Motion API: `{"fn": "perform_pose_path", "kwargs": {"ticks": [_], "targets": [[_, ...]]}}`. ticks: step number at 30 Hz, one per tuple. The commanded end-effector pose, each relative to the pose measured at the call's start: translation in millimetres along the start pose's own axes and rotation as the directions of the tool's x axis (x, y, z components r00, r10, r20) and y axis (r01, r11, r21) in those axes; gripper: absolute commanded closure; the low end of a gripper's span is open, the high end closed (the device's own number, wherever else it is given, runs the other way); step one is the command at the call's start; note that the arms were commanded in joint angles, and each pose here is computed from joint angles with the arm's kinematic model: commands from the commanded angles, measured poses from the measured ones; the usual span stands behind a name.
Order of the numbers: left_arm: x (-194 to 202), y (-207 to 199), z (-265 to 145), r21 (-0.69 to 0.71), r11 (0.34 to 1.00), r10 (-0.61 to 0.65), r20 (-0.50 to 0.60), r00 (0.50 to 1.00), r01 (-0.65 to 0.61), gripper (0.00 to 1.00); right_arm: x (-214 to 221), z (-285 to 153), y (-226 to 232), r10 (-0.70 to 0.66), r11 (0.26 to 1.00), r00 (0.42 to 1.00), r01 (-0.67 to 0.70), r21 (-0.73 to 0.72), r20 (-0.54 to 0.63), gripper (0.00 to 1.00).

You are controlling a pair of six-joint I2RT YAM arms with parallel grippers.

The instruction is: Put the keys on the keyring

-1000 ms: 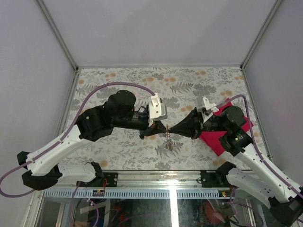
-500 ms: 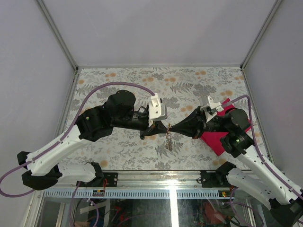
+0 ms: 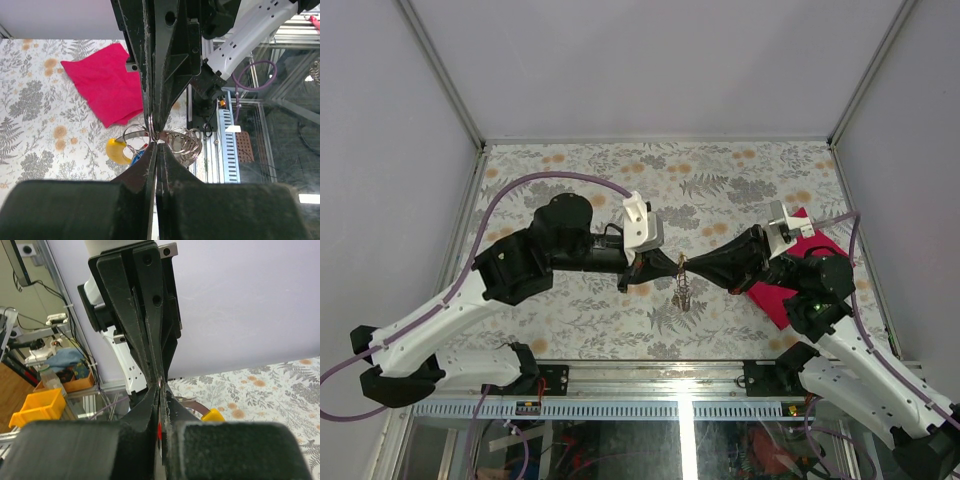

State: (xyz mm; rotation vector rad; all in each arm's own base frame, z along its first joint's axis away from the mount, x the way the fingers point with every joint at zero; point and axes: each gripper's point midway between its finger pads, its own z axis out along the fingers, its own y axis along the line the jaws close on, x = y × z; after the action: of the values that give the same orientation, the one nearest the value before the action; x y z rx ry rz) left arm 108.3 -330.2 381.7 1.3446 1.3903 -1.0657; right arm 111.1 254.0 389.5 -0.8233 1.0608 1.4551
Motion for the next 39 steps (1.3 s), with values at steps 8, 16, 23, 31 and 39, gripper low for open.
{"fn": "perform_pose_path", "kwargs": {"ticks": [8, 16, 23, 31, 39], "targets": [[-33, -7, -6, -0.001, 1.000, -0.017, 0.180, 0.983, 0.017, 0.92, -60, 0, 21, -0.095, 0.994, 0.962, 0.104, -0.023, 0.254, 1.00], [-58, -7, -17, -0.027, 1.000, 0.001, 0.304, 0.953, 0.007, 0.83, -57, -1, 24, -0.125, 0.991, 0.967, 0.134, -0.022, 0.221, 1.00], [-56, -11, -7, 0.022, 1.000, -0.018, 0.310, 0.950, 0.012, 0.78, -58, 0, 25, -0.134, 0.989, 0.966, 0.143, -0.026, 0.219, 1.00], [-44, -8, 5, 0.034, 0.999, -0.041, 0.280, 0.959, 0.033, 0.78, -63, -1, 30, -0.145, 0.987, 0.964, 0.156, -0.033, 0.225, 1.00], [-46, -4, 5, 0.015, 0.999, -0.033, 0.288, 0.957, 0.030, 0.78, -63, -1, 32, -0.149, 0.986, 0.964, 0.162, -0.045, 0.219, 1.00]]}}
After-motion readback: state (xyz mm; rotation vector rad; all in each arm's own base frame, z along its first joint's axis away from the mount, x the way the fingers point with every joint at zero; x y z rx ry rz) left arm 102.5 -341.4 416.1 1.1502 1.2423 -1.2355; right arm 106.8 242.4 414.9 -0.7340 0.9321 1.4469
